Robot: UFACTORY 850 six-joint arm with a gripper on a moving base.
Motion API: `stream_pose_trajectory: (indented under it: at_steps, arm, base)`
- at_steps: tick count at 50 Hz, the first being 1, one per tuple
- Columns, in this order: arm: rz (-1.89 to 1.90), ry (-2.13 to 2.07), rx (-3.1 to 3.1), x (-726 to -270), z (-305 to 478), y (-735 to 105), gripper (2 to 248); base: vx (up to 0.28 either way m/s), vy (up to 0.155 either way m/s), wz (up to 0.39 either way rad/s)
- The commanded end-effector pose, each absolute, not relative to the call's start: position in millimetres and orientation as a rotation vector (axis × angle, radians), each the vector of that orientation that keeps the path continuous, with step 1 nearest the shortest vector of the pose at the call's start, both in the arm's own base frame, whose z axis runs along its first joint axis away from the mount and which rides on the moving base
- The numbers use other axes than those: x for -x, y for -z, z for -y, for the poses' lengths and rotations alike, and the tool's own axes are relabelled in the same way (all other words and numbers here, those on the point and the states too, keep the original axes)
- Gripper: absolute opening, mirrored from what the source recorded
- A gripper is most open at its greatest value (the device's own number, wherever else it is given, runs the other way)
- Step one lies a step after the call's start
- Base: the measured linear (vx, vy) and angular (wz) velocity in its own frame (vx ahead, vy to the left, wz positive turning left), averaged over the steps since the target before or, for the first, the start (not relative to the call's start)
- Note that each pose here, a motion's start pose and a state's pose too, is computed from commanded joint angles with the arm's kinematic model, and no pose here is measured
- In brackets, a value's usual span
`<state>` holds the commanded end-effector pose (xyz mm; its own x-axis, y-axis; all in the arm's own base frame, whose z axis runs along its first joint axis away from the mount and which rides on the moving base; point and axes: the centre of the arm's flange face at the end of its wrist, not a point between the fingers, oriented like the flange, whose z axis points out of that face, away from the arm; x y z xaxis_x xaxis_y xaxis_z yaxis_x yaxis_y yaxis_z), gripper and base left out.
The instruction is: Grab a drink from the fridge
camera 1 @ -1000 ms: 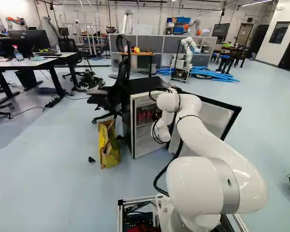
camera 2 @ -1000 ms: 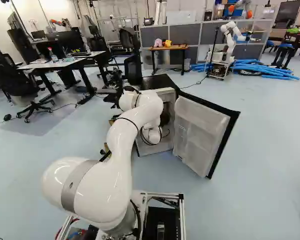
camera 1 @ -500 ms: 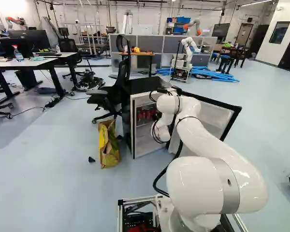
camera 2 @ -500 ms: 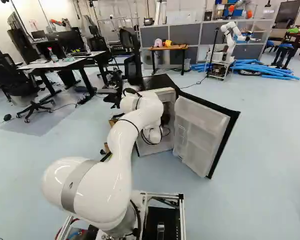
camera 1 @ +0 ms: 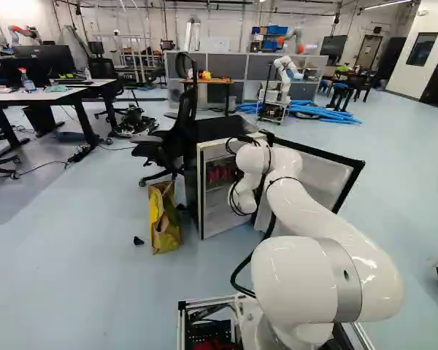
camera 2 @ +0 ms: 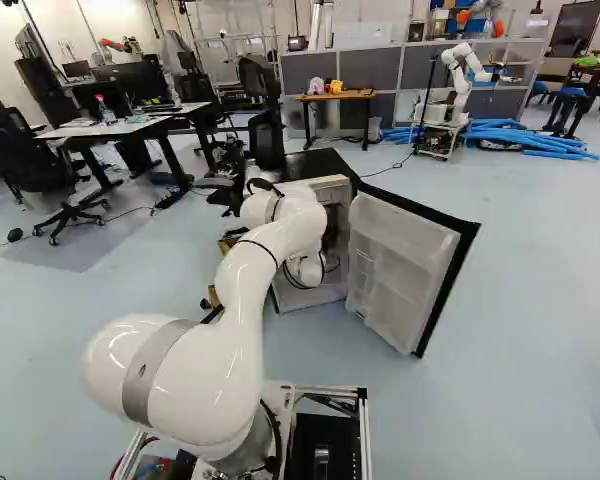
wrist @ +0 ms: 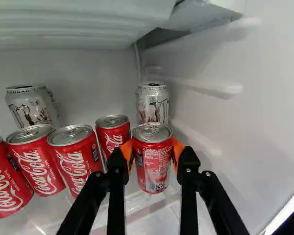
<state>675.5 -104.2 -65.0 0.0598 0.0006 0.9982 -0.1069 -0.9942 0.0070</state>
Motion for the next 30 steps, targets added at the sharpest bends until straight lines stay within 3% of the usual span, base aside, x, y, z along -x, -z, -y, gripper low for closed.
stream_pose_trajectory:
  at_steps: [3,4,30]
  arm:
    - [0.112,-2.099,-2.228,-675.5,104.2,65.0,110]
    - [0.112,-2.099,-2.228,-675.5,104.2,65.0,96]
    - [0.112,-2.092,-2.235,-673.2,103.5,63.4,96]
  base:
    - [0.000,0.000,0.000]
    - [0.000,0.000,0.000]
    - [0.000,0.000,0.000]
